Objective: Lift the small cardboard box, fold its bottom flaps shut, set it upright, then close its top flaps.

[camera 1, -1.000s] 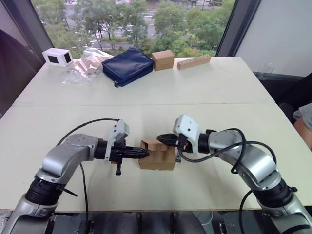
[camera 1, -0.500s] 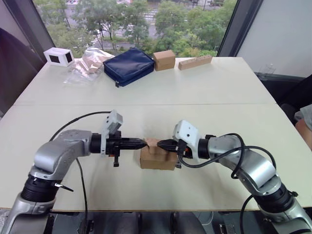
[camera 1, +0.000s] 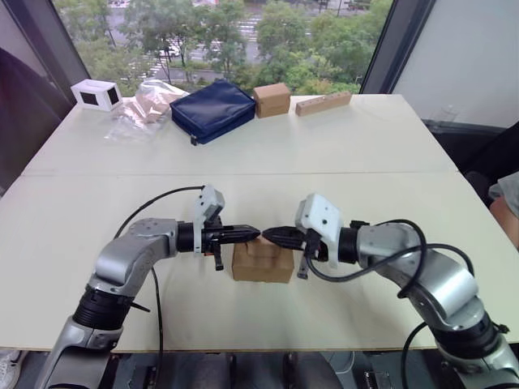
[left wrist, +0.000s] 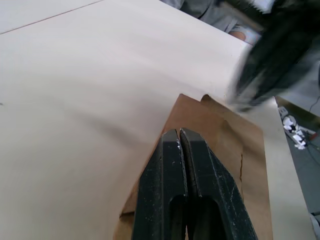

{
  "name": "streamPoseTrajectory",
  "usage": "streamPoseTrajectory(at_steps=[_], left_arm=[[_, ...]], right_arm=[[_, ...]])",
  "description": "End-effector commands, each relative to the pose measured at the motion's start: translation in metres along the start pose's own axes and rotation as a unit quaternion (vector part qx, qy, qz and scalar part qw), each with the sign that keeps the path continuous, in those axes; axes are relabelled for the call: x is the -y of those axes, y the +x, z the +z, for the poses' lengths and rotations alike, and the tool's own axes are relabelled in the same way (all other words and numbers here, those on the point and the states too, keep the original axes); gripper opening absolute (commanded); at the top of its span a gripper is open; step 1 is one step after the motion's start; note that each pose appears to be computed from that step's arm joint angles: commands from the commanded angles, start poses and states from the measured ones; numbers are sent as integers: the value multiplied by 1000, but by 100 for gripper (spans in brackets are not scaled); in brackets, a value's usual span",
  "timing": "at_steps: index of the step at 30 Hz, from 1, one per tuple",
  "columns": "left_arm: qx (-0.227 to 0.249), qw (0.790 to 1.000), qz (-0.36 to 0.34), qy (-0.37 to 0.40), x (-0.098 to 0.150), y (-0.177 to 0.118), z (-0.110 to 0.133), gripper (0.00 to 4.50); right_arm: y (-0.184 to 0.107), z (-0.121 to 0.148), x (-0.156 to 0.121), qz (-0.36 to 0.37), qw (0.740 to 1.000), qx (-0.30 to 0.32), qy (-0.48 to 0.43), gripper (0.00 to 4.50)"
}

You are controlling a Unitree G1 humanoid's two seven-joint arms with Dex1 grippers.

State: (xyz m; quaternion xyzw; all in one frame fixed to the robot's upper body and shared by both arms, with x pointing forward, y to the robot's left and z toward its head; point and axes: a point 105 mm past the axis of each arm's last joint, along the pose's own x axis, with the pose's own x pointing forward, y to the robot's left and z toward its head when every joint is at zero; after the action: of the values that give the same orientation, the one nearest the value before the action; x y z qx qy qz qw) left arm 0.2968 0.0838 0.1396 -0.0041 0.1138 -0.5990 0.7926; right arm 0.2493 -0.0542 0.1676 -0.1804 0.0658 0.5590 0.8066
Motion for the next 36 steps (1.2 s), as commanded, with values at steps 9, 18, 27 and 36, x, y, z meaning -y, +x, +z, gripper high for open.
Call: streamPoseTrajectory(at_steps=[9, 18, 27, 36], left_arm=[[32, 999, 10, -2, 0, -4, 10, 3], [23, 1000, 7, -7, 1, -3, 5, 3], [26, 1000, 6, -4, 1, -2, 8, 3], [24, 1000, 3, 2, 5, -3, 8, 3]], right_arm=[[7, -11, -13, 24, 998, -46, -34, 0], [9, -15, -6, 11, 997, -59, -45, 0], [11, -28, 8, -20, 997, -76, -26, 0], [10, -29, 6, -23, 997, -74, -21, 0]])
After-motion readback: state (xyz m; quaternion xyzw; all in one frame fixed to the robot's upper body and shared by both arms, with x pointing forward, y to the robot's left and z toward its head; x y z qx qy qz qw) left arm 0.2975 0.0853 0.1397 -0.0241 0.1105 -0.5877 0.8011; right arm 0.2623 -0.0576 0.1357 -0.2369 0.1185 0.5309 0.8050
